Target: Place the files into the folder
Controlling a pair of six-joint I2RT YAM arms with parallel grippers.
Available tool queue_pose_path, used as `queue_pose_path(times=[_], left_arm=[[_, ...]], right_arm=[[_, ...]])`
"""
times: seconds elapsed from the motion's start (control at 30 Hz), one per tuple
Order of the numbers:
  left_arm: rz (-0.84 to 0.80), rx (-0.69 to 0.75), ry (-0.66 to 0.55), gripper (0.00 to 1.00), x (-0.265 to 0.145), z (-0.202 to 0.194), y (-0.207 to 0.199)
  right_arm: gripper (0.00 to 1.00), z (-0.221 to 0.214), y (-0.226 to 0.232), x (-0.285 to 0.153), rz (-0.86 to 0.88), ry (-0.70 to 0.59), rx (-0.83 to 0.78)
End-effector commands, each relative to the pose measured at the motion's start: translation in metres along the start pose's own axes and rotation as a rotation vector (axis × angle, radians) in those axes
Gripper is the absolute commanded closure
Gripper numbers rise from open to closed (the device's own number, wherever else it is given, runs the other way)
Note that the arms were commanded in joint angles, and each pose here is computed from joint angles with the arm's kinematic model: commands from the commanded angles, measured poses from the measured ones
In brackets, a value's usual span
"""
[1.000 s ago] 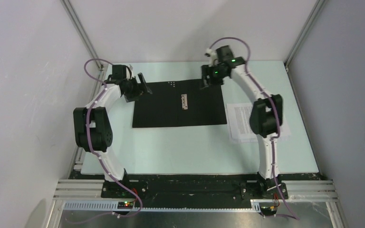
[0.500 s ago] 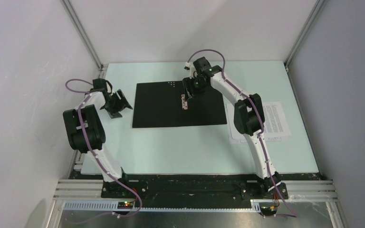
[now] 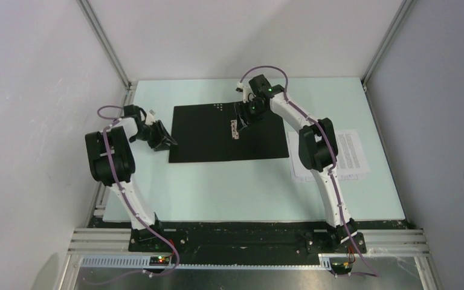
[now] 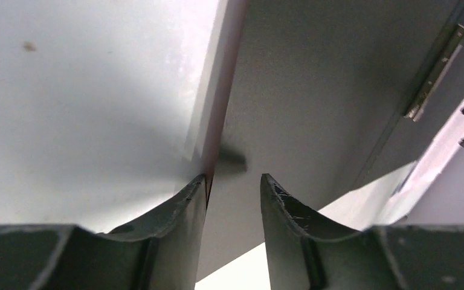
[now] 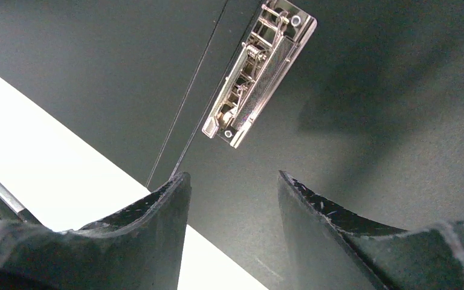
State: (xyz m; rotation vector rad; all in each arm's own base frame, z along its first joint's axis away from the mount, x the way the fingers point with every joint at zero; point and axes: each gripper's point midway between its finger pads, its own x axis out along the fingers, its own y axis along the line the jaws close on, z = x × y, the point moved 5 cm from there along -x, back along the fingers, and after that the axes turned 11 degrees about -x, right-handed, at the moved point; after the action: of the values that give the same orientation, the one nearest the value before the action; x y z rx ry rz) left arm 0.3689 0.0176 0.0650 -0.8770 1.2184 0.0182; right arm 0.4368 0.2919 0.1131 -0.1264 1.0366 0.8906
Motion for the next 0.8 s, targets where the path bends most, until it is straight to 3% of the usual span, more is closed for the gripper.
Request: queue_pose_path(times=[0.0,0.3,0.77], left_arm=[[-0.062,0.020,0.092,0.58,0.013,-0.013,0.004],[-0.103,0.010,0.137,0.97,0.008,-0.028,0.005],[-0.060,-0.022,0.216,1.00,-0.028,-0.117,0.026]], right_arm=[[0.42,-0.005,-0.015,-0.004,0.027,-0.013,0.021],[0.42,-0.022,-0.033,-0.002,0.055,0.018,0.089],[0.44,-0.054,-0.027,-0.008,0.100,0.090,0.143]])
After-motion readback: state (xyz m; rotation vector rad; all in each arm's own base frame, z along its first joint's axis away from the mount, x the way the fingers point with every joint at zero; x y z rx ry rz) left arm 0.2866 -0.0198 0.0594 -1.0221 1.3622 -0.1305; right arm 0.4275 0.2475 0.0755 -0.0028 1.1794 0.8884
